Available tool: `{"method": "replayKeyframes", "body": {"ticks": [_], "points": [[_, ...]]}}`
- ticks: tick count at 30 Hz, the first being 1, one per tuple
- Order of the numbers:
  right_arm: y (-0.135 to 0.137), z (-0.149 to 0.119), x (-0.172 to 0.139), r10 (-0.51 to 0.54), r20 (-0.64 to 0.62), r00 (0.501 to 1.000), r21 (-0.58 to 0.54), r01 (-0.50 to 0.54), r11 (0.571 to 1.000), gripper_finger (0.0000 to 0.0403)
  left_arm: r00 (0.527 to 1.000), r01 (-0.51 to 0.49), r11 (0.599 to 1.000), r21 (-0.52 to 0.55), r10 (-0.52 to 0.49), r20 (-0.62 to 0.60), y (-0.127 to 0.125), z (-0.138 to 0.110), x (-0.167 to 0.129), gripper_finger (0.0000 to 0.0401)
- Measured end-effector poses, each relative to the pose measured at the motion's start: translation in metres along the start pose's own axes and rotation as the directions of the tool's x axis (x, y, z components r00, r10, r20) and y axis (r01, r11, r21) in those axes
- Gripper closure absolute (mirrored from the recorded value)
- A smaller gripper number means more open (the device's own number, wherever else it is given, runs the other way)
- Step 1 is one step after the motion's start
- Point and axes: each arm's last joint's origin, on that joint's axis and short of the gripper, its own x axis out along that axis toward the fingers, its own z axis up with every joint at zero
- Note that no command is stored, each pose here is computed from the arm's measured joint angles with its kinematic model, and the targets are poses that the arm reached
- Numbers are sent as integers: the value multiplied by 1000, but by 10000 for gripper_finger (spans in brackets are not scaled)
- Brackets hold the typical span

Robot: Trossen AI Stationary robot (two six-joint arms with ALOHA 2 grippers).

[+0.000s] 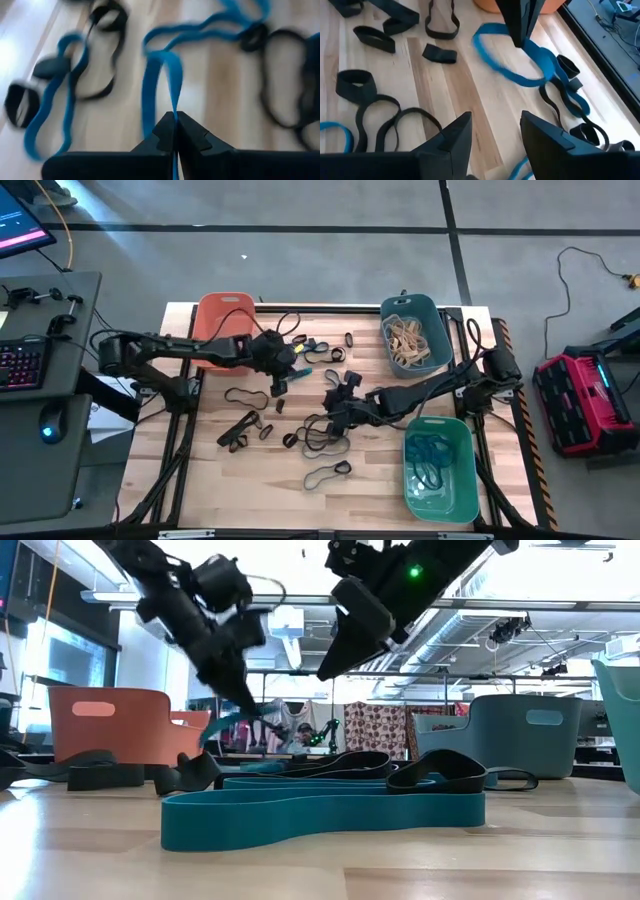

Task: Sort rubber bands into baskets
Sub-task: Put the blue rubber band into the green bin

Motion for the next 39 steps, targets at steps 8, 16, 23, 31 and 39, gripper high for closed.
{"method": "replayKeyframes", "body": {"ticks": [8, 16, 23, 31, 39], "points": [[1, 4, 0, 8, 39, 999, -7, -8, 1000, 223, 976, 120, 990, 77, -131, 173, -39, 19, -16, 401], [-1, 12, -1, -74, 116, 990, -74, 83, 994, 188, 944, 183, 975, 129, -211, 254, -65, 27, -21, 401], [-2, 19, -2, -142, 181, 973, -138, 169, 976, 187, 935, 210, 966, 152, -244, 258, -77, 27, -22, 401], [3, 18, -6, -143, 183, 973, -164, 174, 971, 187, 934, 206, 968, 143, -238, 266, -76, 28, -22, 401], [22, 8, -21, -193, 182, 964, -185, 226, 956, 187, 937, 200, 974, 104, -221, 270, -71, 28, -22, 401]]}}
